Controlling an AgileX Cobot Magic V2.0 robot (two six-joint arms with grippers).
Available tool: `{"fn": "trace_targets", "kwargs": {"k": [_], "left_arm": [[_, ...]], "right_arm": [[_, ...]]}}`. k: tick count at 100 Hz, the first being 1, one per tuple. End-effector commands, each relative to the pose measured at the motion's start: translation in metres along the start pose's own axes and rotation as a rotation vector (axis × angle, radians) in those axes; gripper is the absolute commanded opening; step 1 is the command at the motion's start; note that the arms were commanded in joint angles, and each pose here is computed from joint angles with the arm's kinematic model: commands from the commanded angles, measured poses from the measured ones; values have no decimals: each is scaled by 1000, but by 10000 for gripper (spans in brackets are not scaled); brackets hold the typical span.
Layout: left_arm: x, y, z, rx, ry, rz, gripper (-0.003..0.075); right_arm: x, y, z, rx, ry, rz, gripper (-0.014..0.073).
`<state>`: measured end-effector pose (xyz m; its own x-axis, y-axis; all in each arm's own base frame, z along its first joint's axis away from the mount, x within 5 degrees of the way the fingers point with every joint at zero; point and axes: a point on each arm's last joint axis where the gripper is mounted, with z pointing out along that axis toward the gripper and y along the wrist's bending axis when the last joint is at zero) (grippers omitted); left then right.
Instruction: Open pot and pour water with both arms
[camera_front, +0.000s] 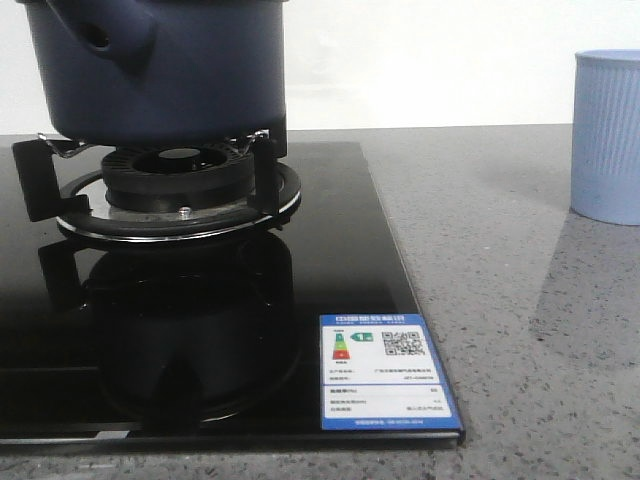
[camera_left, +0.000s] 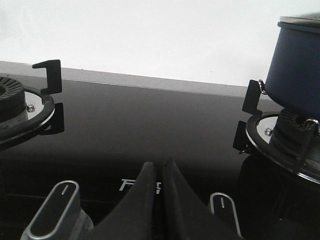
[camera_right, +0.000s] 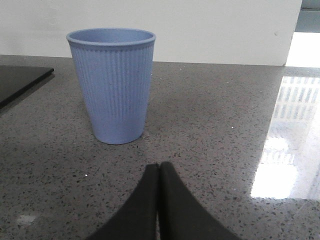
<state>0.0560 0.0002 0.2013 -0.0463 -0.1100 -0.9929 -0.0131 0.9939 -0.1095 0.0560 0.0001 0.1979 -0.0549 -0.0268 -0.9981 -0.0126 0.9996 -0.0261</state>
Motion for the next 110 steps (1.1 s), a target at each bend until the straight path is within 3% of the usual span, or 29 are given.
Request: {"fn": "trace_targets", "kwargs": {"k": [1,73,110], "left_arm": [[-3,0,-1,7,-85,-19,-16],[-3,0,-1,7,-85,-19,-16],[-4,0,-1,10,-87,-49,-16]], "right_arm": [[-2,0,-1,1,-78,-18,-61],[-2,0,-1,1,-78,-18,-61],[-8,1,-2,-4,-147,-5,-61]]}}
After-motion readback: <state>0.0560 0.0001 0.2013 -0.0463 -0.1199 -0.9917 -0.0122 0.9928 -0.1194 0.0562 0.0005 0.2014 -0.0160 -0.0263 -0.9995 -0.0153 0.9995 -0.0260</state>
